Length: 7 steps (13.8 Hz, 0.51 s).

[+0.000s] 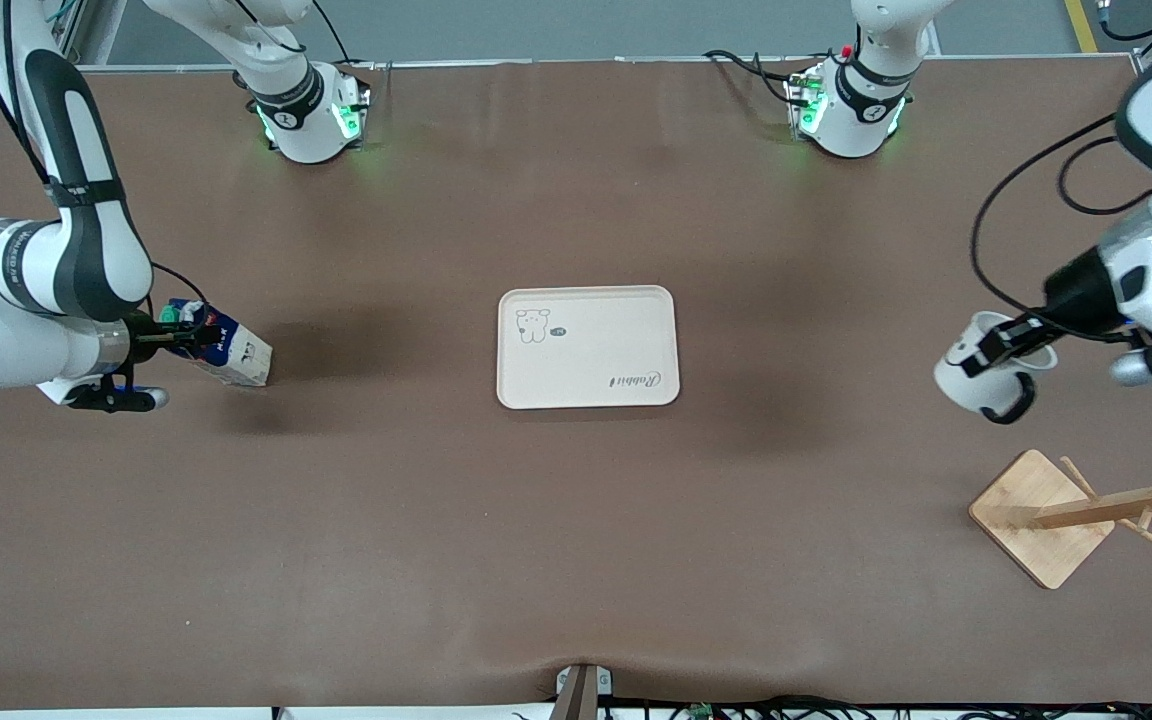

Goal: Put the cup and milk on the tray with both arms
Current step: 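Carry the white mug onto the tray with the left gripper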

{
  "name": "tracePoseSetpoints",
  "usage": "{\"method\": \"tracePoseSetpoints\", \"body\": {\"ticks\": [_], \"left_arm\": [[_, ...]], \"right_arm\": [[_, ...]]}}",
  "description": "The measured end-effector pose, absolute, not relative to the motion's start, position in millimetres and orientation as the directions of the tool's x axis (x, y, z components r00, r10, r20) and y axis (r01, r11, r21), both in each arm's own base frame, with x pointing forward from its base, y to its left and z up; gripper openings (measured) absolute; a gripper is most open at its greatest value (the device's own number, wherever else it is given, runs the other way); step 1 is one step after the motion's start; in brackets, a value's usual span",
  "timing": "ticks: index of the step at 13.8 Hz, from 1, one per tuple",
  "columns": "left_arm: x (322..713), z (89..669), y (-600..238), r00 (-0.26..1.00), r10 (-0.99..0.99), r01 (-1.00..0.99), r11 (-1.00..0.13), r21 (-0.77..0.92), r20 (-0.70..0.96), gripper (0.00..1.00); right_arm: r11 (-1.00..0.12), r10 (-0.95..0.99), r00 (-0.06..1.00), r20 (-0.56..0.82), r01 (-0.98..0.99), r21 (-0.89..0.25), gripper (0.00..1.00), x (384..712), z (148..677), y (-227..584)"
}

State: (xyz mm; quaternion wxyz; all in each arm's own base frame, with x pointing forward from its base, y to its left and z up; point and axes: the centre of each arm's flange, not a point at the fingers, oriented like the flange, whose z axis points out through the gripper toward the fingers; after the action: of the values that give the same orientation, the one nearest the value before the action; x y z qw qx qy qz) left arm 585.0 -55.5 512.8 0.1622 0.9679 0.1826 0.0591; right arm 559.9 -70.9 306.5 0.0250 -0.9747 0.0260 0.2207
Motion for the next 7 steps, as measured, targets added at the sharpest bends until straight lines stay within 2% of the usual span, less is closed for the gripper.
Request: {"method": "tracePoseSetpoints", "body": {"ticks": [4, 7], "left_arm": [[580, 492, -142, 0.915, 0.403, 0.393, -0.873, 0.288, -0.023, 0.09], [572, 463, -220, 0.9, 0.432, 0.435, -0.875, 0.212, -0.063, 0.09]], "right_arm": [[-0.997, -0.036, 0.887, -0.461, -0.061, -0.04, 0.5, 561, 321, -70], [-0.998, -0.034, 0.895, -0.444, -0.057, -0.04, 0.5, 576, 366, -70]]}}
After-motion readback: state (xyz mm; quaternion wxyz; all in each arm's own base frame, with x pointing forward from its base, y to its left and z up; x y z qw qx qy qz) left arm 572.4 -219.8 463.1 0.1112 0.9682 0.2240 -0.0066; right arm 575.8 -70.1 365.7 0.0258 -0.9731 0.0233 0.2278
